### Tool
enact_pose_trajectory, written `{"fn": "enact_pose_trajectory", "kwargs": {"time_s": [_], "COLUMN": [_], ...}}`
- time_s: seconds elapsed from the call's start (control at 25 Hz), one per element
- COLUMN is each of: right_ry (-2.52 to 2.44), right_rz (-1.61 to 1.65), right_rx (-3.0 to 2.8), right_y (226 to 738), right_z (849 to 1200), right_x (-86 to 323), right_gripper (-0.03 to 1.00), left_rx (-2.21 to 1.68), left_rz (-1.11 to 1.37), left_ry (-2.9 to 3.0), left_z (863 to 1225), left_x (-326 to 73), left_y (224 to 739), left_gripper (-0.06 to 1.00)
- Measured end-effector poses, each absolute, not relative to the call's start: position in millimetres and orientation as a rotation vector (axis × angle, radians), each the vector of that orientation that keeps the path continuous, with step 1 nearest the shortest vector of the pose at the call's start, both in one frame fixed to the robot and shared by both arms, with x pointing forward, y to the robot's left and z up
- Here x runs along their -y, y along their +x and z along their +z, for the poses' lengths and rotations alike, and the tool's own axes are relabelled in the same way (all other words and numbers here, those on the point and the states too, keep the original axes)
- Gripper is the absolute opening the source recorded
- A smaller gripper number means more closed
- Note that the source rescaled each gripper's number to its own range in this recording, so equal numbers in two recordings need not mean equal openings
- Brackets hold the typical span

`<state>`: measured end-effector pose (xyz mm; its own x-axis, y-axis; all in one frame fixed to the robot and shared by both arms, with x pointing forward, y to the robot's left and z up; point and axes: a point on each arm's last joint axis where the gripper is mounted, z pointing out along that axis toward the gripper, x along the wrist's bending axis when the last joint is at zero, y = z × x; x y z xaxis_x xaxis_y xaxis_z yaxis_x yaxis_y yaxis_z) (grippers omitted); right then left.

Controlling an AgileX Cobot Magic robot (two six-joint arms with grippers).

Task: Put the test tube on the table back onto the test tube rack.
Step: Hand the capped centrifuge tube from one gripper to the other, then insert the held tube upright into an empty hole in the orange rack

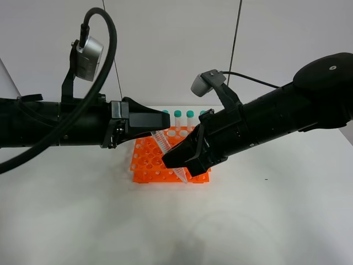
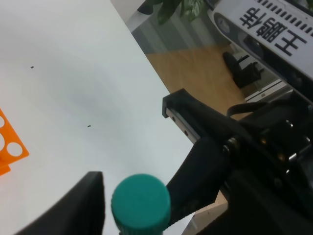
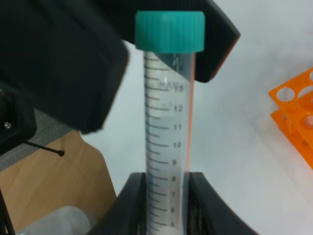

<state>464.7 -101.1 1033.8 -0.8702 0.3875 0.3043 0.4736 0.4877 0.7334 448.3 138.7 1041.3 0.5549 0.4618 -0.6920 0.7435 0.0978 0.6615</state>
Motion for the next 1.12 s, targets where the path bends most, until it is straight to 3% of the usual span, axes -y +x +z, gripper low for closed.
{"fn": "enact_pose_trajectory", "kwargs": {"time_s": [0.12, 0.24, 0.56, 0.6, 0.68, 0.72, 0.76, 0.8, 0.92, 1.12], "right_ry": [-0.761, -0.759, -0.743, -0.739, -0.722, -0.722, -0.724, -0.728, -0.726, -0.702], "right_rz": [-1.341, -1.341, -1.346, -1.348, -1.353, -1.357, -1.362, -1.364, -1.363, -1.367], "right_rx": [2.625, 2.621, 2.632, 2.637, 2.652, 2.659, 2.666, 2.668, 2.675, 2.684], "right_y": [464.7, 464.4, 464.5, 464.7, 465.1, 465.7, 466.3, 466.8, 467.0, 463.6], "right_z": [1033.8, 1033.9, 1033.9, 1033.9, 1033.8, 1033.8, 1033.8, 1033.8, 1033.6, 1038.4], "right_x": [101.1, 100.9, 100.9, 101.0, 101.1, 101.2, 101.3, 101.4, 101.6, 103.4], "right_gripper": [0.02, 0.02, 0.03, 0.09, 0.4, 0.63, 0.78, 0.86, 0.97, 0.99], "left_rx": [-1.067, -1.082, -1.084, -1.084, -1.074, -1.073, -1.072, -1.072, -1.075, -1.083], "left_rz": [-0.282, -0.27, -0.269, -0.269, -0.28, -0.282, -0.283, -0.283, -0.285, -0.292], "left_ry": [1.541, 1.542, 1.543, 1.544, 1.544, 1.544, 1.544, 1.544, 1.542, 1.538], "left_z": [1041.3, 1040.0, 1039.6, 1039.6, 1040.1, 1040.2, 1040.2, 1040.2, 1040.2, 1040.2], "left_x": [-138.7, -139.6, -139.6, -139.6, -139.1, -139.0, -138.9, -138.9, -138.9, -138.9], "left_y": [448.4, 449.2, 449.4, 449.4, 448.5, 448.4, 448.3, 448.3, 448.3, 448.3], "left_gripper": [0.45, 0.0, 0.0, 0.0, 0.0, 0.0, 0.0, 0.0, 0.0, 0.0]}}
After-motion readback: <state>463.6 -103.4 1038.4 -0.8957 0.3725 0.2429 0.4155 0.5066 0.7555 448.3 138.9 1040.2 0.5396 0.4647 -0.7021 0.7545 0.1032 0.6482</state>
